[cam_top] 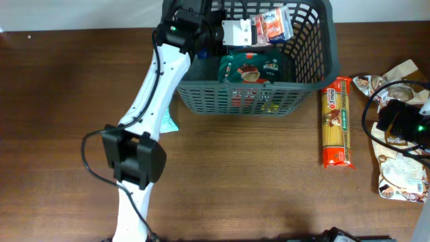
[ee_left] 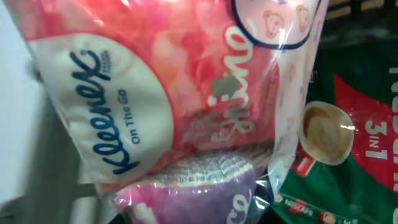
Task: Pack container
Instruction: 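Lift the tissue packs and place them into the basket, then move the left gripper to the mint-green snack and grasp it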
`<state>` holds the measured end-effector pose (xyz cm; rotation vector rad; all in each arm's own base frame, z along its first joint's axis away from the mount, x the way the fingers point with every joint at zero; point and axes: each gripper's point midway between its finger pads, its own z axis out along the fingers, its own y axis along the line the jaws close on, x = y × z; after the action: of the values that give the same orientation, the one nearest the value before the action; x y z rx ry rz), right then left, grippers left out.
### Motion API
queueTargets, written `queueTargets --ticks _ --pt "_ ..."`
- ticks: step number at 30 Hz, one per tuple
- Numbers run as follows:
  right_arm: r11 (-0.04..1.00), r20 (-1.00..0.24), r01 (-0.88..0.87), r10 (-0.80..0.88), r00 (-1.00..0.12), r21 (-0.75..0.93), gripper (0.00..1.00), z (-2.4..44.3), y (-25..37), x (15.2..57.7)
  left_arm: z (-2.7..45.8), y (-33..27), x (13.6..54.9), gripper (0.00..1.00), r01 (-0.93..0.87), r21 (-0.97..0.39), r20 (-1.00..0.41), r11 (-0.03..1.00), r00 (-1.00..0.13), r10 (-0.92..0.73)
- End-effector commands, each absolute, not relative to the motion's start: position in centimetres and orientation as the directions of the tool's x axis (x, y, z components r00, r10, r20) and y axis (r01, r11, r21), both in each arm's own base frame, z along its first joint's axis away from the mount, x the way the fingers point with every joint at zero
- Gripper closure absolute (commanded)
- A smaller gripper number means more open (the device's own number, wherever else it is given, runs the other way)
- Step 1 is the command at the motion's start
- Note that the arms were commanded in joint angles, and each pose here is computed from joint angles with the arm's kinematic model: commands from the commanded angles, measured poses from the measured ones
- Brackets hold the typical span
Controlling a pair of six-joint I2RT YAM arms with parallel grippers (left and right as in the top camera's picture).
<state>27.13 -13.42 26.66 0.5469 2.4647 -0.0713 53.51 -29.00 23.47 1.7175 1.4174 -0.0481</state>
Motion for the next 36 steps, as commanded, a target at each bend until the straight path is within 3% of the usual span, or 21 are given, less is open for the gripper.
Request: queueTargets --ticks 1,3,6,7,9,13,17,22,29,36 --pt "0.910 -0.585 0.411 0.368 -0.723 0.064 0.01 27.2 -13.8 27.1 22.5 -29.6 53.8 0.95 0.829 0.556 -0.573 0.069 0.322 0.754" --pt "0.910 -0.585 0.411 0.368 -0.723 0.064 0.01 27.1 -13.8 27.1 22.8 -29.7 54.2 0.88 0.827 0.554 -0.587 0.096 0.306 0.750" --pt "0.909 -0.585 0.411 0.368 -0.723 0.065 0.01 27.1 -13.8 27.1 24.7 -29.9 55.1 0.60 0.816 0.544 -0.646 0.195 0.259 0.718" --pt "0.910 -0.585 0.411 0.368 -0.723 0.064 0.01 27.2 -13.8 27.1 25.6 -29.9 55.6 0.46 0.806 0.544 -0.664 0.234 0.243 0.708" --pt "0.910 -0.585 0.411 0.368 -0.723 0.064 0.01 27.2 -13.8 27.1 27.6 -29.5 56.4 0.01 0.784 0.528 -0.708 0.327 0.193 0.680" --pt "0.910 -0.585 0.411 0.368 -0.723 0.064 0.01 27.2 -13.8 27.1 32.3 -28.6 56.8 0.01 0.725 0.532 -0.748 0.437 0.160 0.644" --pt "0.910 -0.585 0.411 0.368 -0.723 0.064 0.01 27.1 -13.8 27.1 36.2 -27.9 55.5 0.01 0.700 0.549 -0.752 0.457 0.176 0.635" --pt "0.910 -0.585 0.411 0.368 -0.723 0.064 0.01 27.2 -13.8 27.1 41.4 -24.7 53.2 0.01 0.640 0.512 -0.786 0.573 0.082 0.612" --pt "0.910 -0.585 0.410 0.368 -0.723 0.065 0.01 27.1 -13.8 27.1 46.4 -16.2 48.6 0.01 0.419 0.463 -0.803 0.781 -0.175 0.569" --pt "0.910 -0.585 0.411 0.368 -0.723 0.064 0.01 27.2 -13.8 27.1 42.7 -9.1 44.6 0.01 0.320 0.377 -0.719 0.869 -0.490 0.493"
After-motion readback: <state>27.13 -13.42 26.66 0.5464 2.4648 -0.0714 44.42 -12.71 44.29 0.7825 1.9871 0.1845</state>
